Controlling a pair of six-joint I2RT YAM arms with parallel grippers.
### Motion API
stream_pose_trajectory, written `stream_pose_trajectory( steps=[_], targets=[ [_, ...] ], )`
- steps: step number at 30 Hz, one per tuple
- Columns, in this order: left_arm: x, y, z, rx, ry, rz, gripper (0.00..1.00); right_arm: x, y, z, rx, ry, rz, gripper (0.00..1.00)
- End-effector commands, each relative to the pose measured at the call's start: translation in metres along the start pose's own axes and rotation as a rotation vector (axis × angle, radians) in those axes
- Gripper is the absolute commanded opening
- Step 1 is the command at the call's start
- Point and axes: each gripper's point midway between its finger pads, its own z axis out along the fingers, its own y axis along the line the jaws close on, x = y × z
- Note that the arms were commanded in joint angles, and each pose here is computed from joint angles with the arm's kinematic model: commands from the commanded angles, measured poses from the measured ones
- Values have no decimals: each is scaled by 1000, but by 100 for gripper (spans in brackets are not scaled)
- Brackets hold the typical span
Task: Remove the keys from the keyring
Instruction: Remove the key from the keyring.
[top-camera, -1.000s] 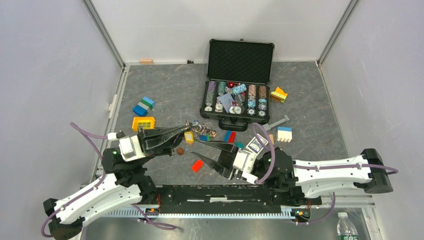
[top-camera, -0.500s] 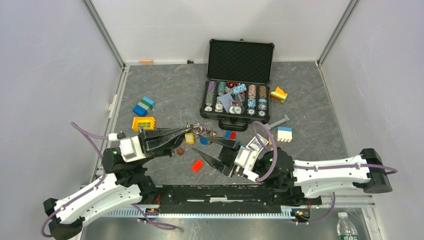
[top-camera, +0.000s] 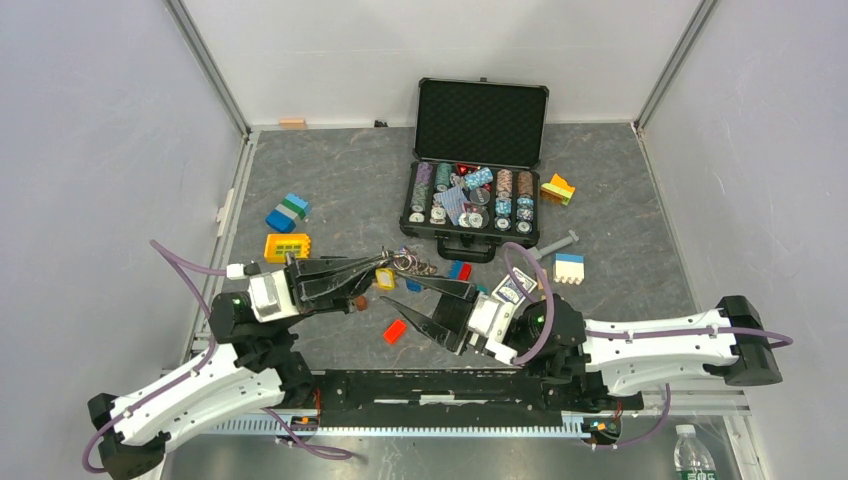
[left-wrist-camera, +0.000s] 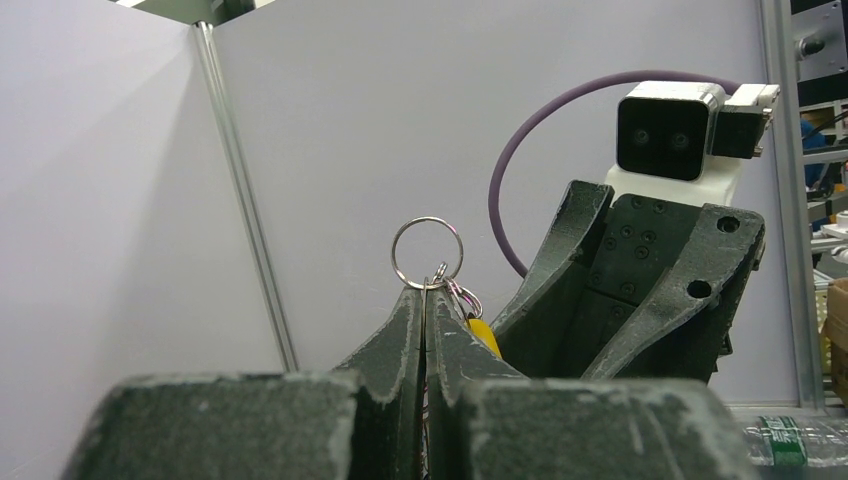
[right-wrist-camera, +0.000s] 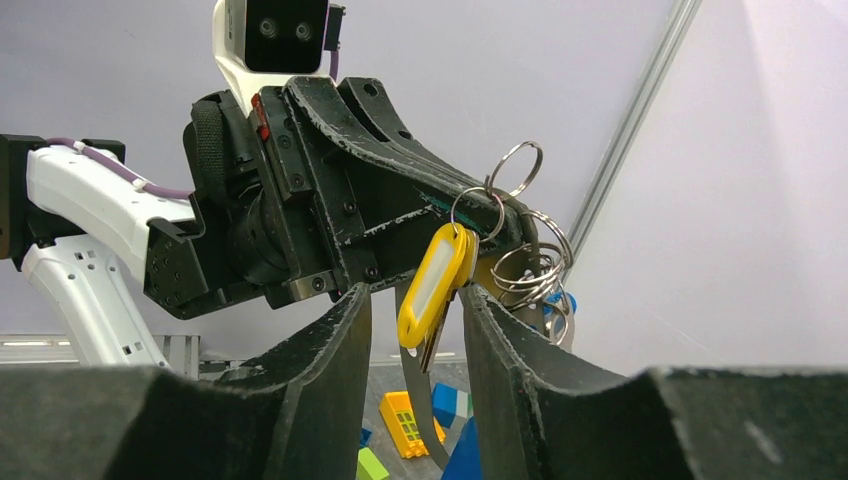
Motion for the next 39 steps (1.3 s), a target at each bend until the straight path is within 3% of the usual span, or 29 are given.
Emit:
stream_pose_trajectory(
  steps=[1, 24, 39],
  targets=[
    [-26, -3, 6, 24, -83, 4, 2, -27, -10, 9, 39, -78, 27, 44],
    [-25, -11, 8, 66, -84, -16, 2, -20, -22, 7, 141, -80, 91, 33],
    [-19, -8, 8, 52, -72, -18, 2, -27, -18, 3, 114, -118, 120, 11]
  ],
)
